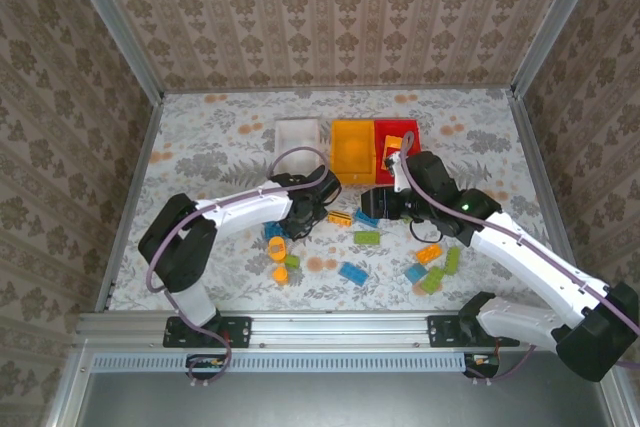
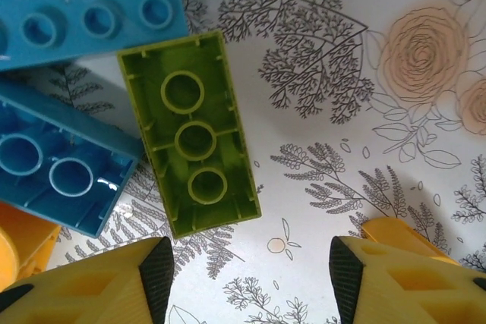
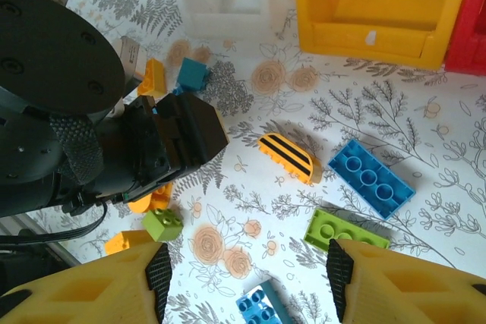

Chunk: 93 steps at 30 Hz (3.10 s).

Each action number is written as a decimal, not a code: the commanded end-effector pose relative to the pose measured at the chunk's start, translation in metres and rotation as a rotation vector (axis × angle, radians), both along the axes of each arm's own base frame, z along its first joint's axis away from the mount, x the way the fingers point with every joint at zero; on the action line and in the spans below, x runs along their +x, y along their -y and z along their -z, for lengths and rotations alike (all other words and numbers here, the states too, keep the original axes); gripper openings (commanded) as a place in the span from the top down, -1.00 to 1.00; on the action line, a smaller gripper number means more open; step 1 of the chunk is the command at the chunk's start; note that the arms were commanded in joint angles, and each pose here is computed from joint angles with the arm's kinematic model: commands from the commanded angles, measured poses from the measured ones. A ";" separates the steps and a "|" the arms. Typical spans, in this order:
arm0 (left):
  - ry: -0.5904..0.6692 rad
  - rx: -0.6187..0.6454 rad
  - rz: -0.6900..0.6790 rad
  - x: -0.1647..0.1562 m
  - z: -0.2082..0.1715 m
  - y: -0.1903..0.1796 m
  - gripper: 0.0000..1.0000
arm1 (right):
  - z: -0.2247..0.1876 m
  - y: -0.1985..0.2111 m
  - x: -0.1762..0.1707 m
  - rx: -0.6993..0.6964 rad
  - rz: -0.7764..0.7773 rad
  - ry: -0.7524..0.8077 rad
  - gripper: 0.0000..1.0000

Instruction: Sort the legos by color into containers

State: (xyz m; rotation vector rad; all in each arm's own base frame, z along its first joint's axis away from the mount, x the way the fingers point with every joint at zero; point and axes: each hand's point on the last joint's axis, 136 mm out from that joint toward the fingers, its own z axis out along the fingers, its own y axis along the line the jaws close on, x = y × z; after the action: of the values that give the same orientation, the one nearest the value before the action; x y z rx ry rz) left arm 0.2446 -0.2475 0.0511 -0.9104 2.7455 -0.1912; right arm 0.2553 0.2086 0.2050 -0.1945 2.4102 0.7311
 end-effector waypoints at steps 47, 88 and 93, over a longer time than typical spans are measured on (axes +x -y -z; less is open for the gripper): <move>0.237 0.088 0.162 0.039 -0.079 -0.008 0.80 | -0.025 -0.007 0.005 0.108 0.039 0.052 -0.15; 0.194 0.060 0.542 0.165 -0.064 -0.005 0.14 | 0.052 0.061 0.002 -0.205 0.397 -0.165 -0.12; 0.281 0.035 0.539 0.145 -0.102 0.001 0.04 | 0.074 0.092 -0.034 -0.325 0.499 -0.274 -0.06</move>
State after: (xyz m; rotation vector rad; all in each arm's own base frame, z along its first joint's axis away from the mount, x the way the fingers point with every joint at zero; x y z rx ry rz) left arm 0.4020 -0.2433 0.1073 -0.0978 2.7411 -0.2678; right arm 0.2511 0.1487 0.1472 0.2771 2.5925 0.3280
